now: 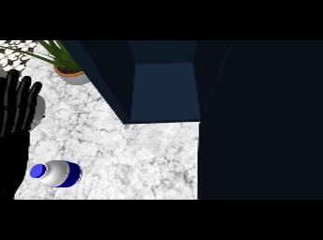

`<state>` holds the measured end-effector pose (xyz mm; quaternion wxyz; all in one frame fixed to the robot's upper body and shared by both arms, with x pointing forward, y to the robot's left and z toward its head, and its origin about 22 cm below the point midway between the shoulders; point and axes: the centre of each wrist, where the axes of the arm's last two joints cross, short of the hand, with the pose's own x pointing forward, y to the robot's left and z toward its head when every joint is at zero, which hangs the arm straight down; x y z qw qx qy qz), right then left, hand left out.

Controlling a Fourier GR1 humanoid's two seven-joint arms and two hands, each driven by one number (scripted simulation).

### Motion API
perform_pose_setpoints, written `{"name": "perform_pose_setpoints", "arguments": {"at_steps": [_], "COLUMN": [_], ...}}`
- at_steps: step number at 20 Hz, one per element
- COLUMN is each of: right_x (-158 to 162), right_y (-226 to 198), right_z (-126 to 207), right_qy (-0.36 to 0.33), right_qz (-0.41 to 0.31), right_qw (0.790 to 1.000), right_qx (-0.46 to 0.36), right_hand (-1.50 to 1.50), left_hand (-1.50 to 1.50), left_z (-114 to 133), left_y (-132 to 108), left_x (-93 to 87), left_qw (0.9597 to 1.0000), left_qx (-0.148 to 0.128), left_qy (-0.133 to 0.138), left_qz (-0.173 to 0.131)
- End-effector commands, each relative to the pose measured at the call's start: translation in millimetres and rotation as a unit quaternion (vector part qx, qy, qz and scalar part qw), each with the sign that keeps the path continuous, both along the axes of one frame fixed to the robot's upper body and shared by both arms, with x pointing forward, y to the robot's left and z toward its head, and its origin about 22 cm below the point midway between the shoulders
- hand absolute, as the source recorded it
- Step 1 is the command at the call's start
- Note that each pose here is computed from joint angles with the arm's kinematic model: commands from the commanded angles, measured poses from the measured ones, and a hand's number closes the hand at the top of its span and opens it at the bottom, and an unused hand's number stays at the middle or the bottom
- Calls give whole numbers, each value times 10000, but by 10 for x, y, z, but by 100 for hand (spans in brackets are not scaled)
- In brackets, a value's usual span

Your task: Pick up the bottled water, place it into the cabinet and close the cabinet

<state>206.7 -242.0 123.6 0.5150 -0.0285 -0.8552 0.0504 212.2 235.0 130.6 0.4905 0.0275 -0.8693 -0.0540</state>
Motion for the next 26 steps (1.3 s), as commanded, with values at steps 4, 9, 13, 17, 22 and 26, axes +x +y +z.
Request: {"name": "perform_pose_setpoints", "arguments": {"at_steps": [4,9,13,17,22,26], "right_x": [-187,-524,-876,-1135,-1234,-1378], "right_y": [-71,222,162,172,293,232], "right_z": [2,19,161,249,287,347], "right_qy": [-46,526,505,507,589,549], "right_qz": [-283,1221,1312,1432,1378,1399], "right_qw": [9994,9900,9890,9873,9873,9873], "right_qx": [216,479,462,472,527,509], "right_hand": [-150,-150,-150,-150,-150,-150], "left_hand": [-150,-150,-150,-150,-150,-150], "left_z": [55,-201,-125,1,-142,-167], "left_y": [336,438,399,533,524,545], "left_x": [-231,-503,-681,-978,-990,-1046], "left_qw": [9928,9755,9725,9672,9592,9494], "left_qx": [-78,-1249,-1358,-1219,-952,-984], "left_qy": [-55,650,791,975,1360,1626], "left_qz": [1194,1690,1718,2004,2287,2500]}}
